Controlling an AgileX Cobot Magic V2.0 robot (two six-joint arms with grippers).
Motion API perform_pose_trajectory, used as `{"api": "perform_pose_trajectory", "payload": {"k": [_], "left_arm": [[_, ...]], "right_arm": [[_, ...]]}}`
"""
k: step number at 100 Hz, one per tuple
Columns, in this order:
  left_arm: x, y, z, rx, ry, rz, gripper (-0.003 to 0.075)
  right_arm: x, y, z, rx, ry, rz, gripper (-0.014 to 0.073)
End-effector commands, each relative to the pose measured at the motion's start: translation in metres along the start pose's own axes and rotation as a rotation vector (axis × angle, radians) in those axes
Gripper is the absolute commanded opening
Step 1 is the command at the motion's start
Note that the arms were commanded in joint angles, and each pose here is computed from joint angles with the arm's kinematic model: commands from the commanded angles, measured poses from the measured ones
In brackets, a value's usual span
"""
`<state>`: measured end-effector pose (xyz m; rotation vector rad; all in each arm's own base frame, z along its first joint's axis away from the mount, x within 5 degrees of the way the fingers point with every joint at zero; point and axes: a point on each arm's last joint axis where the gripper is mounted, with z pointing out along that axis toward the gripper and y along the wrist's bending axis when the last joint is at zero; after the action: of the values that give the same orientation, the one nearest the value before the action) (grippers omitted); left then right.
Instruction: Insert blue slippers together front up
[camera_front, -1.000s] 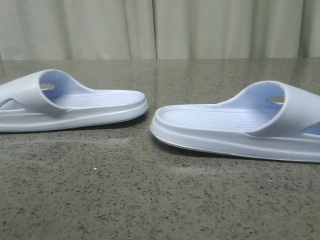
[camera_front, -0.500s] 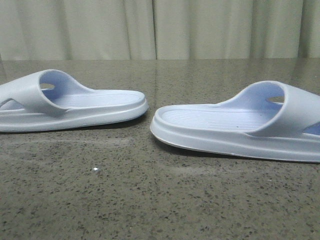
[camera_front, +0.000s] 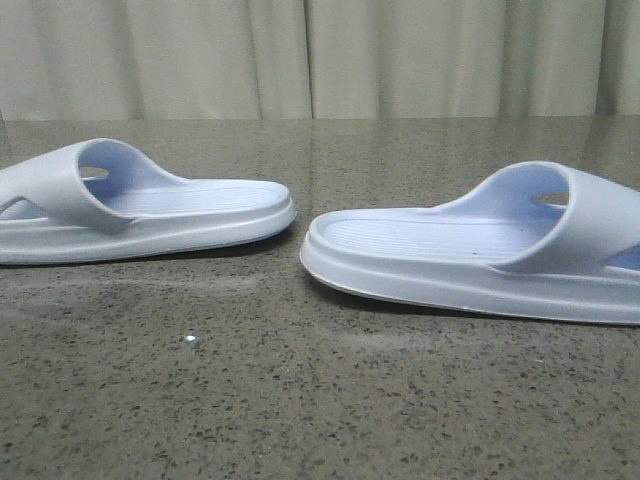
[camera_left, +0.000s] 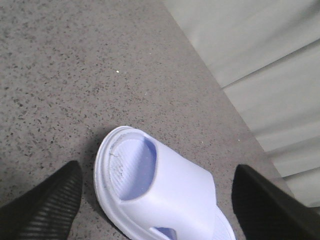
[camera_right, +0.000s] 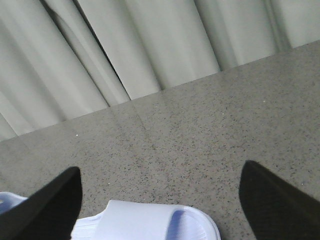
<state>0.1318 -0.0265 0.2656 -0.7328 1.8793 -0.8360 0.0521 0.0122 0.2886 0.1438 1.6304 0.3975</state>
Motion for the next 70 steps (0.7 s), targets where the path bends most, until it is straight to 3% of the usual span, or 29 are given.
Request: {"api": "perform_pose_trajectory", "payload": {"k": [1, 46, 70], "left_arm": [[-0.011, -0.007, 0.007, 0.006, -0.054, -0.055, 0.0547], [-0.007, 0.005, 0.034, -0.097, 0.018, -0.182, 0.0547], [-0.009, 0.002, 0.047, -0.126, 0.067, -0.187, 0.0547]], "right_arm": [[-0.018, 0.005, -0.001, -0.014, -0.100, 0.003, 0.0560], [-0.019, 0.005, -0.001, -0.014, -0.105, 0.003, 0.0560], [-0.019, 0.005, -0.001, -0.014, -0.105, 0.003, 0.0560]]}}
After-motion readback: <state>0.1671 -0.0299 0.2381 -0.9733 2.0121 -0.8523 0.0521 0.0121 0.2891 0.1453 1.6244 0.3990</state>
